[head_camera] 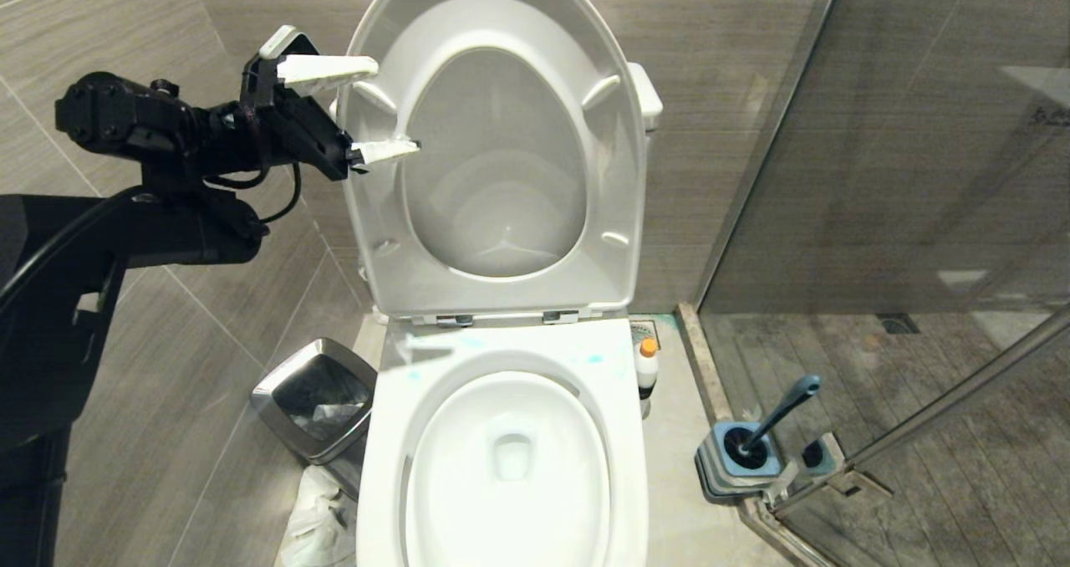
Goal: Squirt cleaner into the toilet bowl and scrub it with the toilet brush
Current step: Use the left hand to lift the toilet lid slightly
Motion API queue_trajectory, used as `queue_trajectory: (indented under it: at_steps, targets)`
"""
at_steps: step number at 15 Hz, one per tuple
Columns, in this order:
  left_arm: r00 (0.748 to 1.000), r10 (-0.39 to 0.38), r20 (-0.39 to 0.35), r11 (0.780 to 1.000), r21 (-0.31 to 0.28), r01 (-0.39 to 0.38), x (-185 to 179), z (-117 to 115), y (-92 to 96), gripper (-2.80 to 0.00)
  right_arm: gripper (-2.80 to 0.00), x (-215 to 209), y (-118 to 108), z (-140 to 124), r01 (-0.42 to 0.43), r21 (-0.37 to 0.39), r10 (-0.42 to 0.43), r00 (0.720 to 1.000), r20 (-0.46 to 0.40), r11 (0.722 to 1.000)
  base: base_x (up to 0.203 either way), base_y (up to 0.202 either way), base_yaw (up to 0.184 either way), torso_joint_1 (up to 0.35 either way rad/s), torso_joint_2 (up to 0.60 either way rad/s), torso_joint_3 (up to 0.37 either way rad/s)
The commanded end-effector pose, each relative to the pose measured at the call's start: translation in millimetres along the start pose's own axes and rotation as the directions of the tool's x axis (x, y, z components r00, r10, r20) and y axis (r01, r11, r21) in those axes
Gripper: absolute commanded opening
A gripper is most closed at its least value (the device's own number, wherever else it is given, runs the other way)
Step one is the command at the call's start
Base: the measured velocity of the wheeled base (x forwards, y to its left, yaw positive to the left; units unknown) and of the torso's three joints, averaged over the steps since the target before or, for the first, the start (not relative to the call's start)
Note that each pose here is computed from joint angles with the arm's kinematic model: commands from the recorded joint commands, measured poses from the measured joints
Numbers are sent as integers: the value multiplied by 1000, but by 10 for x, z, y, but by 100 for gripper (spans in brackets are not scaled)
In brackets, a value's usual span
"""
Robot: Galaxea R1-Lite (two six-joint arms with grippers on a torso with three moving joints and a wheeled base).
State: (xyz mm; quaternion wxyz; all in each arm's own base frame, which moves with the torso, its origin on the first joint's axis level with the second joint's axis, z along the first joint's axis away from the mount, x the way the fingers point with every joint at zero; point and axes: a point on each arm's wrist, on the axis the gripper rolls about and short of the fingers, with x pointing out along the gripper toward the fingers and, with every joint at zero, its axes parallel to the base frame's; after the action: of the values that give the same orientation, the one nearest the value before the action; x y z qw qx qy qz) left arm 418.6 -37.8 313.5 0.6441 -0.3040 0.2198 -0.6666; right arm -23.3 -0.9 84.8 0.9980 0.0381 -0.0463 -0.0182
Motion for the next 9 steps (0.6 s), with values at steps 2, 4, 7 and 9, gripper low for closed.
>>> queue_trajectory:
  at_steps: [2,4,7,9]
  targets:
    - [1000,4,-7,999,44,-4,-5,-33,151,0,-280,14,-5,-68,2,-1,-2,1000,-24,1000,0,0,0,0,0,0]
    - [1000,3,-1,999,49,-3,-7,-38,178,0,-280,14,-5,-68,2,0,-2,1000,-24,1000,0,0,0,0,0,0]
    - [1000,-7,30,999,49,6,-9,-35,193,0,-280,14,-5,-68,2,0,-2,1000,-24,1000,0,0,0,0,0,0]
    - [1000,-5,31,995,101,1,-16,-55,285,0,-280,14,-5,-68,2,-1,-2,1000,-24,1000,0,0,0,0,0,0]
